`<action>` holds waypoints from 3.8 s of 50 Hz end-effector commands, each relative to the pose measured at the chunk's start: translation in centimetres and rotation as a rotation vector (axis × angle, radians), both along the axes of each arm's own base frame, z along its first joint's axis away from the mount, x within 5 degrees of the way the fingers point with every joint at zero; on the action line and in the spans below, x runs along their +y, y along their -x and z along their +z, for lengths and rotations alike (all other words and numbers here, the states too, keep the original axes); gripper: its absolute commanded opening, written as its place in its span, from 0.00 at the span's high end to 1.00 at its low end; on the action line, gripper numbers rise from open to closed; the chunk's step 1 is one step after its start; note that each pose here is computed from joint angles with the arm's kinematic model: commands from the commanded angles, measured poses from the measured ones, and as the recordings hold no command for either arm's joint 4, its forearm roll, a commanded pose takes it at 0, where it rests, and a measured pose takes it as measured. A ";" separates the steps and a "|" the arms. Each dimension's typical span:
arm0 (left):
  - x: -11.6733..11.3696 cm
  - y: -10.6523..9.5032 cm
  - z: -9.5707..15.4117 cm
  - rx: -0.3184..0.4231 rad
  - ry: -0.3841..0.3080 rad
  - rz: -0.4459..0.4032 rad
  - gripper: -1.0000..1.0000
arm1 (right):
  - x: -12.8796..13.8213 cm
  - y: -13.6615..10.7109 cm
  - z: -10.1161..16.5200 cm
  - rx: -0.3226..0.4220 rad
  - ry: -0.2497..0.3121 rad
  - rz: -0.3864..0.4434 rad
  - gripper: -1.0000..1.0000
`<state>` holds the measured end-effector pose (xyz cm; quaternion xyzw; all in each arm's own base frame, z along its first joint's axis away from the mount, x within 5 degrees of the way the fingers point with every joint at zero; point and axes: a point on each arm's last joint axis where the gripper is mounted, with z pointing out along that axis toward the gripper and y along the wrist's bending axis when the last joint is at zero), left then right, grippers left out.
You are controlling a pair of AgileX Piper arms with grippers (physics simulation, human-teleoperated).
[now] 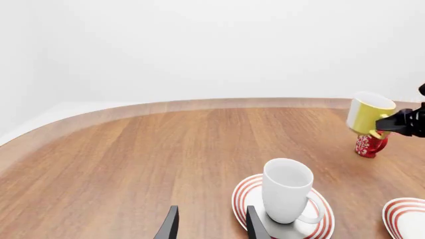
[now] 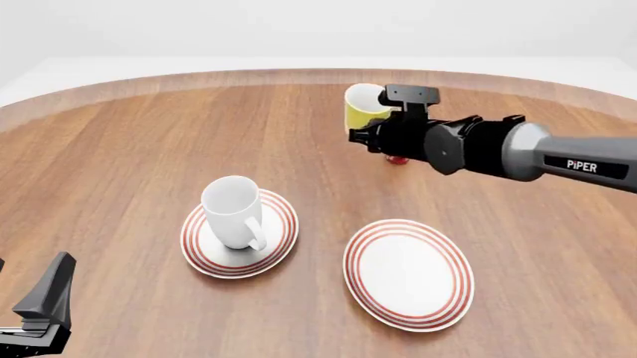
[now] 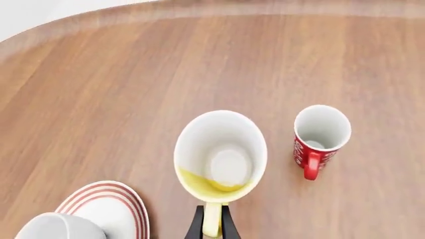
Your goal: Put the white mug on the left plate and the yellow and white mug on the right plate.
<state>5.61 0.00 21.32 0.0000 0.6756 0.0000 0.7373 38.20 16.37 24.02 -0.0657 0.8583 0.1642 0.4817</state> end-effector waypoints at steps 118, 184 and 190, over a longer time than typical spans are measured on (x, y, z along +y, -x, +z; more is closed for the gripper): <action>0.0 0.0 0.0 0.000 0.000 0.000 0.00 | -9.2 21.5 1.2 -0.019 -0.016 -0.004 1.00; 0.0 0.0 0.0 0.000 0.000 0.000 0.00 | -8.6 22.3 -2.6 0.045 0.006 0.042 1.00; 0.0 0.0 0.0 0.000 0.000 0.000 0.00 | -8.4 22.1 -3.0 0.053 0.009 0.045 1.00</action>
